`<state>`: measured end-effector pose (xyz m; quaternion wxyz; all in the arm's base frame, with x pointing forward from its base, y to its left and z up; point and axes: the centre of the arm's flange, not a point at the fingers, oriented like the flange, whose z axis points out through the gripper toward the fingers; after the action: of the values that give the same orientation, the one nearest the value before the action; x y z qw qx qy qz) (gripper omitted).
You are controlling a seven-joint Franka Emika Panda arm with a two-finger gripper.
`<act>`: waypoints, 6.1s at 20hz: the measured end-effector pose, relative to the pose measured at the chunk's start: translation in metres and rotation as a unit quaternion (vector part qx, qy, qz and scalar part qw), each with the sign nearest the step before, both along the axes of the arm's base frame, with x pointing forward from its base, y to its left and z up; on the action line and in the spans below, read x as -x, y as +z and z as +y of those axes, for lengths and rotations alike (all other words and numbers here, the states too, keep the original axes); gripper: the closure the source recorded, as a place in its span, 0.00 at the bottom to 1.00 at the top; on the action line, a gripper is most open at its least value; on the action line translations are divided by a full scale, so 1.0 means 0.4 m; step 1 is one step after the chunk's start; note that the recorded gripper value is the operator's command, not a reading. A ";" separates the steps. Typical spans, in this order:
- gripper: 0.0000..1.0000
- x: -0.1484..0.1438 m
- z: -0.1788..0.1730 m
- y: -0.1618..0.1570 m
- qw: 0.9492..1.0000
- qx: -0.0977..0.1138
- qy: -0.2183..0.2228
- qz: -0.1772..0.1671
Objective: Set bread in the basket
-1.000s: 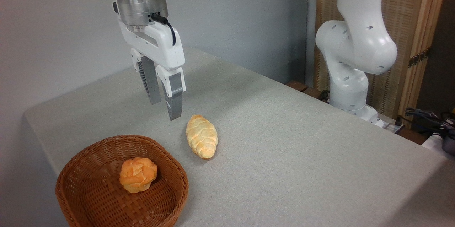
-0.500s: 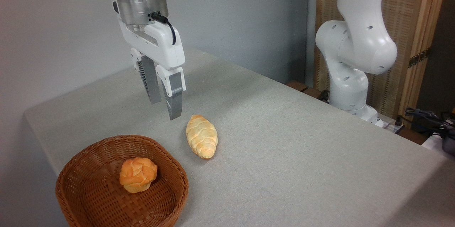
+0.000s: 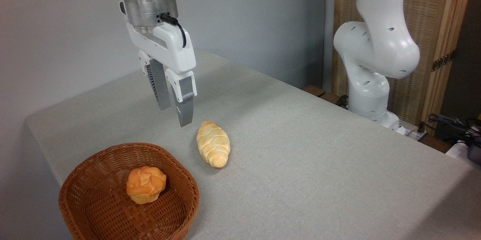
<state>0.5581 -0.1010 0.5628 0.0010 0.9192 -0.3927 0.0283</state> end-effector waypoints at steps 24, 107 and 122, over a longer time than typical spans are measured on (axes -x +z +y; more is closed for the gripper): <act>0.00 0.054 -0.006 -0.201 0.989 -0.010 -0.135 0.051; 1.00 0.103 -0.031 -0.141 0.917 0.037 -0.392 0.063; 1.00 0.008 0.099 -0.009 0.954 0.073 -0.283 -0.073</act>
<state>0.5548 -0.0613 0.5590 0.0471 0.7635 -0.6323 0.1221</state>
